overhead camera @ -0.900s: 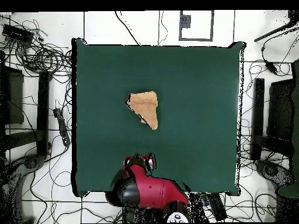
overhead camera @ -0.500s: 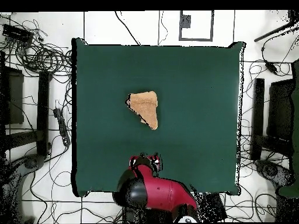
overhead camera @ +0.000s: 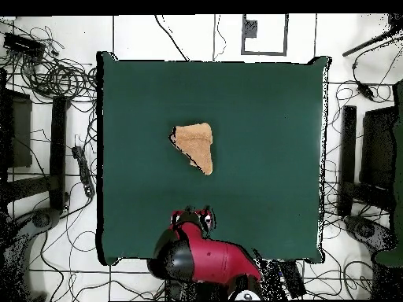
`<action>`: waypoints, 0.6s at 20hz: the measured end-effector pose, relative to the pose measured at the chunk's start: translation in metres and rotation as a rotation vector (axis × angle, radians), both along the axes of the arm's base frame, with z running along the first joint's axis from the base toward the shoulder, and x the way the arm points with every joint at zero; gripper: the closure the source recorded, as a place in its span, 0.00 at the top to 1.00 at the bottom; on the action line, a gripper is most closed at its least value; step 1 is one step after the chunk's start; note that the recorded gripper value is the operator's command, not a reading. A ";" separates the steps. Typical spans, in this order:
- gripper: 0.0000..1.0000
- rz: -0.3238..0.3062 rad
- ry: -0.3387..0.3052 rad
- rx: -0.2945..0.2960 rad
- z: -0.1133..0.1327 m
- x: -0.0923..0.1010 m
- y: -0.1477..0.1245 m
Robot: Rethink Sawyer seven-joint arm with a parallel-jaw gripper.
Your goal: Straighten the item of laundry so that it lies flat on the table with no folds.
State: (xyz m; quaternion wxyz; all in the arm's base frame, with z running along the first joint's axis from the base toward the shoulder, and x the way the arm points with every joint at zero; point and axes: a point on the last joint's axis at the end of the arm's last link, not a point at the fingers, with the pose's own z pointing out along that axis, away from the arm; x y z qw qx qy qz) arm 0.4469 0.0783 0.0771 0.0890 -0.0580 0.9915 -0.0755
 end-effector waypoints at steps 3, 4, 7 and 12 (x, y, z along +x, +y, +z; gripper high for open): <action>1.00 0.005 0.011 0.001 -0.005 -0.003 0.008; 1.00 0.006 0.015 0.002 -0.006 -0.003 0.010; 1.00 0.013 0.035 0.002 -0.015 -0.007 0.017; 1.00 0.004 0.066 0.002 -0.029 -0.013 0.019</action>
